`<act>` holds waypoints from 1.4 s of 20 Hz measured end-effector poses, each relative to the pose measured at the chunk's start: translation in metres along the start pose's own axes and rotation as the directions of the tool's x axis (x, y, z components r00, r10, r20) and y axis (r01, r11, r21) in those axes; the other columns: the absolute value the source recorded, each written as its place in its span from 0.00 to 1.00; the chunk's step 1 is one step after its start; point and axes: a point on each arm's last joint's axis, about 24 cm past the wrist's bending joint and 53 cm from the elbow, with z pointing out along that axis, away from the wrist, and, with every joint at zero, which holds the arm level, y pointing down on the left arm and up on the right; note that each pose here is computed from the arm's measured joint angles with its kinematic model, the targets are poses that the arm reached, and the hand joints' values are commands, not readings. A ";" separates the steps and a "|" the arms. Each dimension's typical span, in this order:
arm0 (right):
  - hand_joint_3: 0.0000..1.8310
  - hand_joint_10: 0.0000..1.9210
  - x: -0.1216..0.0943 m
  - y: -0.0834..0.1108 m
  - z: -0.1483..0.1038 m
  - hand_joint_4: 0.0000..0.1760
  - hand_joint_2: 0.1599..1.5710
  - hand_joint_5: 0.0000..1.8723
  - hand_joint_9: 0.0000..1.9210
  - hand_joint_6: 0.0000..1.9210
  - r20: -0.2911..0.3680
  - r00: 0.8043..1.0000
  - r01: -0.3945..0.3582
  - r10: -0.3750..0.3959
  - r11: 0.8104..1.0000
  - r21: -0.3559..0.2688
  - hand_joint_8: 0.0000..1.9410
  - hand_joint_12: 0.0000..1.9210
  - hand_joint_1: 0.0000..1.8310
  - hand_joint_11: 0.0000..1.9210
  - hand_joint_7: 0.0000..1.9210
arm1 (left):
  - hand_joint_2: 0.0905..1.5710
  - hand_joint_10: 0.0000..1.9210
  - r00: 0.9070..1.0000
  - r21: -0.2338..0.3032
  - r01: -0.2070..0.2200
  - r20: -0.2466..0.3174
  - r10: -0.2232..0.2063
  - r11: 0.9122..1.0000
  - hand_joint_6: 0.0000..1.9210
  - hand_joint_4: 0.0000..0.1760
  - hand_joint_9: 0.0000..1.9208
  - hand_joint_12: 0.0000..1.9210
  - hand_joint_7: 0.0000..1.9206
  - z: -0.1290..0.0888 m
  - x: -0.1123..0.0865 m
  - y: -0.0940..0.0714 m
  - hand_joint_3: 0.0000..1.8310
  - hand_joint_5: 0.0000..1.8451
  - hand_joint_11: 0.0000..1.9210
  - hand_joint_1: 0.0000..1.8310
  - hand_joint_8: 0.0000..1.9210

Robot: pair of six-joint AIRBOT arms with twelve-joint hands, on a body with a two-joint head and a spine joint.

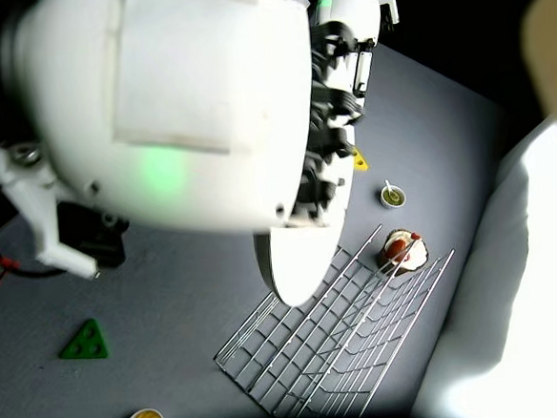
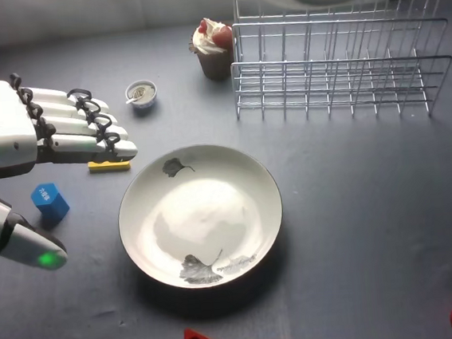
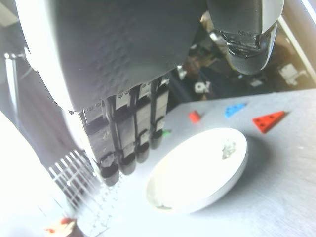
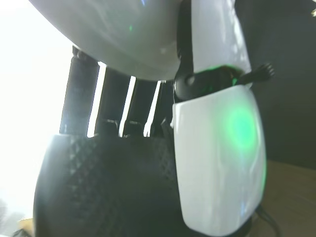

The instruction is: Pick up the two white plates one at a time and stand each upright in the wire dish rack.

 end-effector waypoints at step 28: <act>0.00 0.36 -0.022 -0.064 0.032 0.00 0.63 0.51 0.60 0.51 0.024 0.960 -0.279 0.278 0.952 0.128 0.23 0.69 0.82 0.54 0.59 | 0.60 0.00 0.999 0.011 -0.035 -0.001 0.035 0.999 0.00 0.00 0.08 0.00 0.09 0.003 -0.005 -0.004 0.00 0.06 0.08 0.01 0.00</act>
